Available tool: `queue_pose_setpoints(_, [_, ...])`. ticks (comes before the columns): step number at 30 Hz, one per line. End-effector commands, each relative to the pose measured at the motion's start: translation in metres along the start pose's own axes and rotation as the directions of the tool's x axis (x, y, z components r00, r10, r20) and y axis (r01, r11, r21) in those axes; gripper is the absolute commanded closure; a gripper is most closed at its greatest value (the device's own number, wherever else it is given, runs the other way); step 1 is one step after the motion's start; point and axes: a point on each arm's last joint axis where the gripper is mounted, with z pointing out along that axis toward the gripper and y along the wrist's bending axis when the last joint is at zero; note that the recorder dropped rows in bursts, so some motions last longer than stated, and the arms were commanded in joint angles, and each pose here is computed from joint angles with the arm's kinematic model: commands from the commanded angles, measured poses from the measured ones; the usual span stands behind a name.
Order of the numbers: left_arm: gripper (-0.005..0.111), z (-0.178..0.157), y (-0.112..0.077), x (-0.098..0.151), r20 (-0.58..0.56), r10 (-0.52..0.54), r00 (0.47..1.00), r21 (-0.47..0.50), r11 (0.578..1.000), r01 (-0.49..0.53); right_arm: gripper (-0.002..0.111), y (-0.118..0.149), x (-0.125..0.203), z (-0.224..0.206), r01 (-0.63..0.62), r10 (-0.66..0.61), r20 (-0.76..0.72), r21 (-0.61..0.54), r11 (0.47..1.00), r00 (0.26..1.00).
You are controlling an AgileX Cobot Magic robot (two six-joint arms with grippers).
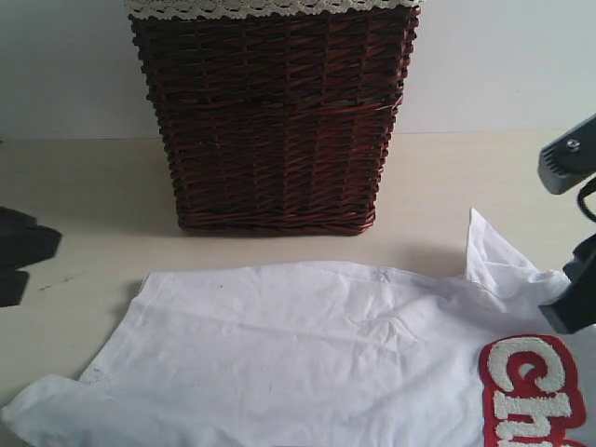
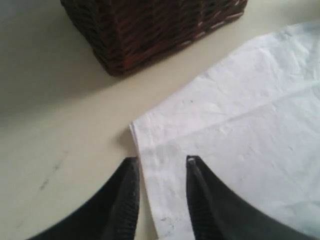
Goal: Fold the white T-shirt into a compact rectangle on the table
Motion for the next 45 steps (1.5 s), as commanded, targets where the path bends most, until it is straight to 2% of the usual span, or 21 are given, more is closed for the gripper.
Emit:
queue_pose_setpoints(1, [0.076,0.057,0.005,0.005,-0.073,-0.064,0.995,0.084,0.994,0.070,0.089,0.014,-0.004,0.042,0.015,-0.013,-0.145,0.014,1.000,0.989])
queue_pose_setpoints(7, [0.076,0.122,0.009,0.009,-0.158,-0.101,0.982,0.216,0.967,0.134,0.108,0.033,0.001,0.092,0.073,-0.076,-0.301,-0.018,0.997,0.951])
queue_pose_setpoints(14, [0.076,0.173,0.007,0.012,-0.252,-0.103,0.962,0.375,0.906,0.195,0.108,0.046,0.010,0.127,0.091,-0.097,-0.385,-0.033,0.995,0.918])
queue_pose_setpoints(17, [0.076,0.193,0.010,0.016,-0.307,-0.166,0.937,0.363,0.890,0.276,0.108,0.052,0.002,0.143,0.095,-0.102,-0.409,-0.038,0.995,0.907])
queue_pose_setpoints(18, [0.076,0.196,0.011,0.018,-0.312,-0.162,0.936,0.363,0.890,0.275,0.108,0.053,-0.001,0.146,0.094,-0.102,-0.406,-0.039,0.995,0.908])
queue_pose_setpoints(20, [0.076,0.202,0.015,0.019,-0.310,-0.164,0.937,0.324,0.908,0.266,0.108,0.057,-0.007,0.157,0.096,-0.107,-0.406,-0.049,0.994,0.907])
queue_pose_setpoints(22, [0.076,0.210,0.023,0.023,-0.312,-0.207,0.927,0.238,0.928,0.288,0.108,0.064,-0.015,0.172,0.096,-0.113,-0.401,-0.062,0.993,0.909])
queue_pose_setpoints(25, [0.076,0.219,0.027,0.029,-0.328,-0.217,0.920,0.198,0.936,0.291,0.108,0.072,-0.022,0.191,0.077,-0.101,-0.393,-0.075,0.994,0.914])
queue_pose_setpoints(29, [0.076,0.224,0.043,0.034,-0.310,-0.297,0.903,0.050,0.944,0.327,0.108,0.081,-0.043,0.214,0.046,-0.074,-0.364,-0.085,0.995,0.928])
queue_pose_setpoints(34, [0.076,0.218,0.076,0.038,-0.276,-0.414,0.867,-0.033,0.906,0.422,0.108,0.082,-0.082,0.223,0.034,-0.055,-0.272,-0.082,0.996,0.961])
queue_pose_setpoints(40, [0.076,0.202,0.120,0.053,-0.224,-0.595,0.772,-0.133,0.803,0.580,0.108,0.080,-0.110,0.220,0.003,-0.019,-0.207,-0.077,0.997,0.978])
queue_pose_setpoints(45, [0.076,0.187,0.140,0.058,-0.198,-0.691,0.696,-0.091,0.720,0.688,0.108,0.076,-0.111,0.207,0.036,-0.059,-0.256,-0.093,0.995,0.965])
